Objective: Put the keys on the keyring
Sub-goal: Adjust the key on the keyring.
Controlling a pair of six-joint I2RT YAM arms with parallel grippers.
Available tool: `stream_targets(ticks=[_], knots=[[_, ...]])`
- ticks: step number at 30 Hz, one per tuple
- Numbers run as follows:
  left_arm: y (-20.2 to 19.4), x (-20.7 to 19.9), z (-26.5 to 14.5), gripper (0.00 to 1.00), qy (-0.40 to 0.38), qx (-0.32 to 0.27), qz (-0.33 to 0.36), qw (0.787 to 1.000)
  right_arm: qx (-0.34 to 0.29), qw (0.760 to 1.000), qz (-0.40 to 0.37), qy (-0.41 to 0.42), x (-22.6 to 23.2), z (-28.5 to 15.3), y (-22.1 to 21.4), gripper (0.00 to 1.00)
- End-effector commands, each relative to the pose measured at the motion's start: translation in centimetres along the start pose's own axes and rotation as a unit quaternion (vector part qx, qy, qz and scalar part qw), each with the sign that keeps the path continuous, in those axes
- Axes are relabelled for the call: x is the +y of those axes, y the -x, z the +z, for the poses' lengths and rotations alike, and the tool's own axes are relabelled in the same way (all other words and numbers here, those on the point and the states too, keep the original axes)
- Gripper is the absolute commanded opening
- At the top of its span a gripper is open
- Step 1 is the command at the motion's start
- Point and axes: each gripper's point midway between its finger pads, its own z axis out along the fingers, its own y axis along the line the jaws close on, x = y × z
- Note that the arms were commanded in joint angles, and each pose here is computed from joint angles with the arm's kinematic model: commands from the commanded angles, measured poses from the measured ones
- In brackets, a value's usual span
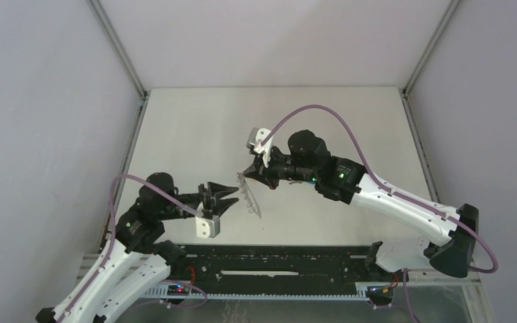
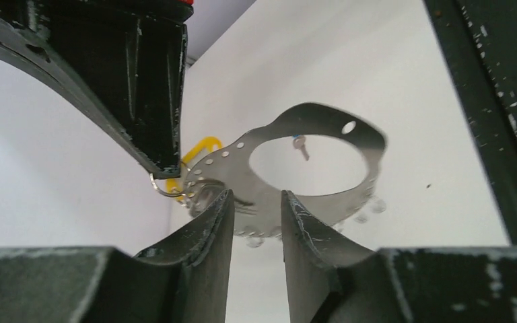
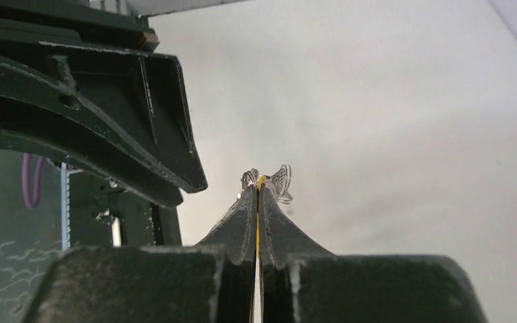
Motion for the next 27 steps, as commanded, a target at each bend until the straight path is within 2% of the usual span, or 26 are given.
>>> stream_targets(ticks=[1, 9, 15, 21, 27], knots=[[2.5, 1.3, -0.4, 0.38, 0.006, -0.028, -0.043, 0.999, -0.083, 0.996, -0.022, -0.018, -0.3, -0.9, 4.4, 0.00], [3.9, 7.6, -0.5, 0.40, 0.106, -0.031, -0.122, 0.986, -0.081, 0.995, -0.054, 0.002, 0.6, -1.1, 3.9, 0.00], [3.8, 6.7, -0.5, 0.39, 0.094, -0.028, -0.139, 0.985, -0.087, 0.994, -0.066, 0.001, 0.6, -1.4, 4.2, 0.00], [3.1, 5.7, -0.1, 0.32, 0.070, -0.016, -0.155, 0.985, -0.089, 0.993, -0.072, 0.009, 1.0, -1.3, 4.3, 0.00], [2.8, 6.0, 0.0, 0.28, 0.072, -0.009, -0.160, 0.984, -0.086, 0.993, -0.080, 0.015, 1.4, -1.4, 4.1, 0.00]])
